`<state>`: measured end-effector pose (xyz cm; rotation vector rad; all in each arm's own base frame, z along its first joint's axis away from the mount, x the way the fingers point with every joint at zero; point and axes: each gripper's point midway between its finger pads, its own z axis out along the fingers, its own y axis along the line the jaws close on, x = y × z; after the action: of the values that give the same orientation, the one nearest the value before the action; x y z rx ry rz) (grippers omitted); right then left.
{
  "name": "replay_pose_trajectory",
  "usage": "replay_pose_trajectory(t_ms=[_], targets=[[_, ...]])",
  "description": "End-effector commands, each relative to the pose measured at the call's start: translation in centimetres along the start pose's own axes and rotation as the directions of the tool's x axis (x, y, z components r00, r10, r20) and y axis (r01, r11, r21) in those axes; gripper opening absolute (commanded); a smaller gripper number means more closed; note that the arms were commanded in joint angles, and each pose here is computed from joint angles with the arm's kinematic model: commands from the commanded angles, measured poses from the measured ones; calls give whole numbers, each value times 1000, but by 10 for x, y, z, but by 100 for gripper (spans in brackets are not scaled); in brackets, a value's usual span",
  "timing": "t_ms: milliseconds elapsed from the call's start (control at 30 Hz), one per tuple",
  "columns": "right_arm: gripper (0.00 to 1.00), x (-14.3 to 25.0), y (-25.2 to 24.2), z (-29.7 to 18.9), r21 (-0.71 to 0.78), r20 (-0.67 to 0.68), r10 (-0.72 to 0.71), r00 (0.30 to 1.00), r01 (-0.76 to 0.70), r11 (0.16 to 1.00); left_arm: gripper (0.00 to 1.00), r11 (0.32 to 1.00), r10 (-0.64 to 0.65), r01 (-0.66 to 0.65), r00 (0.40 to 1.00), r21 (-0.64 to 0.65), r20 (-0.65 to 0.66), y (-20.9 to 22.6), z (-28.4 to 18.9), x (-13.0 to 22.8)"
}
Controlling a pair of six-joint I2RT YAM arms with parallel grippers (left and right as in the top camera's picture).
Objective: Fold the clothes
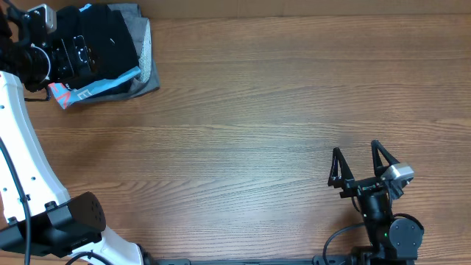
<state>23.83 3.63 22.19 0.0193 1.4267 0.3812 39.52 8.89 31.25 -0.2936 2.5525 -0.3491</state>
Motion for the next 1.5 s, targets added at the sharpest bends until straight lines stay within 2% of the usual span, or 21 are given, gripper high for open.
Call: replay_pose_trajectory(t_ms=[0,133,333,433,1467], targets=[[100,7,-3,0,6,4,-5,1000,5,1000,100,1000,28,-28,999,-3,40,-7,-16,-2],[100,10,-4,0,9,-7,-54,999,54,998,100,1000,28,-28,999,-3,40,-7,-16,-2],[100,46,-20,-4,79,-155,-46,987,59,995,100,1000,28,-28,999,-2,40,-7,-16,-2],[100,45,-27,-4,120,-148,-47,988,65,991,100,1000,28,-28,999,-3,40,-7,-16,-2],[100,44,-27,-4,119,-147,-43,988,61,991,100,1000,27,-27,999,-1,33,-6,-13,-2]])
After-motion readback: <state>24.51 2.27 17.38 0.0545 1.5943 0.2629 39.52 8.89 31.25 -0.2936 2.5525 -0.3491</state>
